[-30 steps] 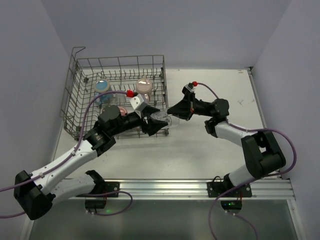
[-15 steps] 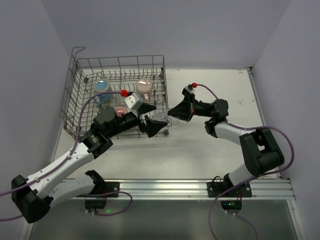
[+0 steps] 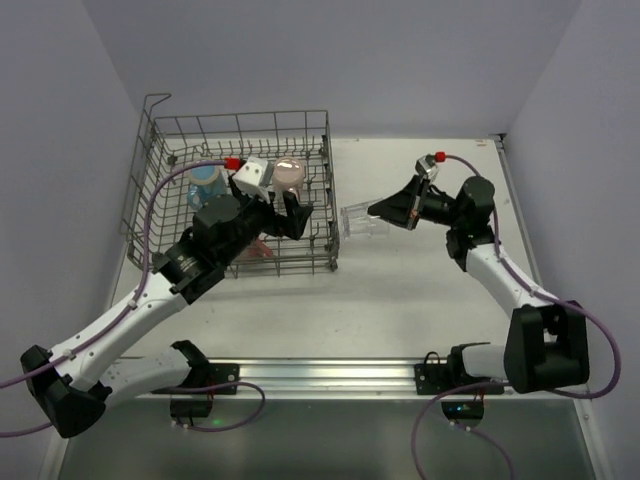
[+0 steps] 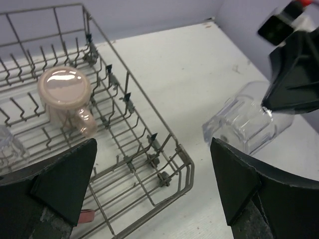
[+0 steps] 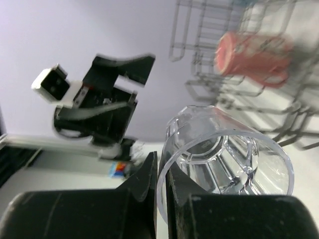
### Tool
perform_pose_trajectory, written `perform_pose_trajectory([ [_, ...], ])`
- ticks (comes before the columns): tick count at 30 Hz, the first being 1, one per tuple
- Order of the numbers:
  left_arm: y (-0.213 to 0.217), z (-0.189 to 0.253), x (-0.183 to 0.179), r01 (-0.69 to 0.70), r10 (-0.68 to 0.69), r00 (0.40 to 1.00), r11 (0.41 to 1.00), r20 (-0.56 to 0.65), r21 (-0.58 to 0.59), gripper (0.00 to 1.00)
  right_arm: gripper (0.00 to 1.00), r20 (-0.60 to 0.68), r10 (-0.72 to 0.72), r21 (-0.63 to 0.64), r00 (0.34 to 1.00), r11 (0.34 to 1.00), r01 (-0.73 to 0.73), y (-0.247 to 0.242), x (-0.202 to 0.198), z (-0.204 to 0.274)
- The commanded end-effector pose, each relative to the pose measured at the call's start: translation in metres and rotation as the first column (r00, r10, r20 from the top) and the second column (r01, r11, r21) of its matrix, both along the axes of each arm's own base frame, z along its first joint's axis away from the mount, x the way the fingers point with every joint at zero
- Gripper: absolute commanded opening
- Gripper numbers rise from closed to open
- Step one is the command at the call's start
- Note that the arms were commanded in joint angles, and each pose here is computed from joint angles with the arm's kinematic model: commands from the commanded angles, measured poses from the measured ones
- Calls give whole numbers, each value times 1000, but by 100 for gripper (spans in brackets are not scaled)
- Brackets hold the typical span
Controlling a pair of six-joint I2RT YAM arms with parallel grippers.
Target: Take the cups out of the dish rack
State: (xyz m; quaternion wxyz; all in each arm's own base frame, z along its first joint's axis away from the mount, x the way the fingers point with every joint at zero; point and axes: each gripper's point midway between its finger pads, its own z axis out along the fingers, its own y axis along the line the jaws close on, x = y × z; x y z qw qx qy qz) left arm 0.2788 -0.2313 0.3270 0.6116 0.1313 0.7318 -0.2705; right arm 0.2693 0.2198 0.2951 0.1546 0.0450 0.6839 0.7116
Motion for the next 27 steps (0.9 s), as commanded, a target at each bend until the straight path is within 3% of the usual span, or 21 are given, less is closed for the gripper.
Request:
perform_pose_trajectory([
  [1,16,-20,15,-140,146,985,988,-90,73,100,0,131,-155,-242,979,953,183,-20,31,-12],
  [2,16,-22,17,-144,152,984,986,-98,79,100,0,71,-201,-307,977,927,213,-30,32,-25],
  [6,15,-31,23,-168,180,976,980,-125,105,100,0,151,-357,-451,922,805,386,-72,60,-40],
  [9,14,-33,26,-172,186,974,979,-131,109,100,0,168,-505,-621,847,613,489,-122,82,-67],
  [10,14,-34,26,-173,187,973,978,-132,112,100,0,212,-573,-680,792,495,541,-146,93,-72],
  [12,15,-36,27,-180,195,972,976,-133,119,100,0,214,-617,-769,757,371,520,-175,93,-93],
  [13,16,-37,27,-181,197,971,976,-134,123,100,0,245,-653,-805,716,275,526,-195,95,-100],
  [17,17,-42,28,-186,204,969,973,-136,137,100,0,271,-691,-884,670,98,458,-235,91,-126],
  [20,17,-47,29,-190,212,967,970,-144,151,100,0,266,-702,-919,660,22,394,-251,90,-144],
  [27,17,-53,30,-191,219,963,966,-155,177,100,0,257,-712,-954,653,-81,287,-273,93,-172],
])
